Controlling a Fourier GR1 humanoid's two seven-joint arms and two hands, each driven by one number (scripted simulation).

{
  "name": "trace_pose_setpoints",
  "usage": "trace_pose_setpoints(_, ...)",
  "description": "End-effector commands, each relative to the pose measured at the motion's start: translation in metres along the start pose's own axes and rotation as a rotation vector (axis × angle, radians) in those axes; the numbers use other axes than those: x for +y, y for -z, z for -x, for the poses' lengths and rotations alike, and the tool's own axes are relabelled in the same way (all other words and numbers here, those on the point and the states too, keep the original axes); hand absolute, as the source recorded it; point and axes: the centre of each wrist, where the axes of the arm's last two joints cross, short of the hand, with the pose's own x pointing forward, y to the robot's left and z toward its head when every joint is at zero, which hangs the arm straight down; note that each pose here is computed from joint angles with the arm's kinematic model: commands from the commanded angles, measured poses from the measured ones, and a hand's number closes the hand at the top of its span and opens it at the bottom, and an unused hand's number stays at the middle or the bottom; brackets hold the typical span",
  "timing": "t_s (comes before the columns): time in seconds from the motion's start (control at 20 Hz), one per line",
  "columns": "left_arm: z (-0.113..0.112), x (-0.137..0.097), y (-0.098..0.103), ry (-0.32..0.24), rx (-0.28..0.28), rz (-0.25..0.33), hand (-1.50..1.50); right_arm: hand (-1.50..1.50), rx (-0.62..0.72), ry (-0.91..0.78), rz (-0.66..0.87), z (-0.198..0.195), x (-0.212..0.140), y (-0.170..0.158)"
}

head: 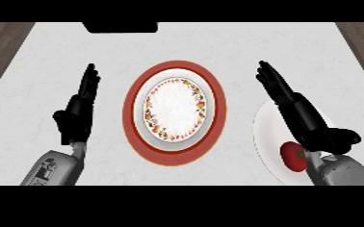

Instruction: Pick the tomato from the plate and place it in the plate

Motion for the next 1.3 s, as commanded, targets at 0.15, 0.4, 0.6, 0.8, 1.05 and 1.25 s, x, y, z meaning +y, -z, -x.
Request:
trace_pose_setpoints(0.15,0.029,0.023,-0.021,0.032,0.048,0.065,0.00,1.50,0.200,0.252,0.013,0.005,0.013,0.015)
trace_pose_setpoints(0.4,0.032,0.054,-0.024,0.014,0.120,0.091,0.00,-1.50,0.166,-0.126,0.383,0.024,-0.017,-0.016)
trace_pose_setpoints(0.6,0.047,0.051,-0.044,0.004,0.112,0.139,0.00,-1.50,0.091,-0.047,0.384,0.058,0.025,-0.069)
trace_pose_setpoints(0.8,0.053,0.052,-0.030,-0.006,0.119,0.134,0.00,-1.50,0.060,-0.120,0.382,0.050,0.031,-0.101)
trace_pose_setpoints(1.05,0.051,0.069,-0.046,0.015,0.094,0.131,0.00,-1.50,0.091,-0.234,0.489,0.011,-0.006,-0.130)
trace_pose_setpoints(1.25,0.048,0.063,-0.036,-0.011,0.113,0.138,0.00,-1.50,0.260,-0.395,0.397,-0.003,-0.017,-0.134)
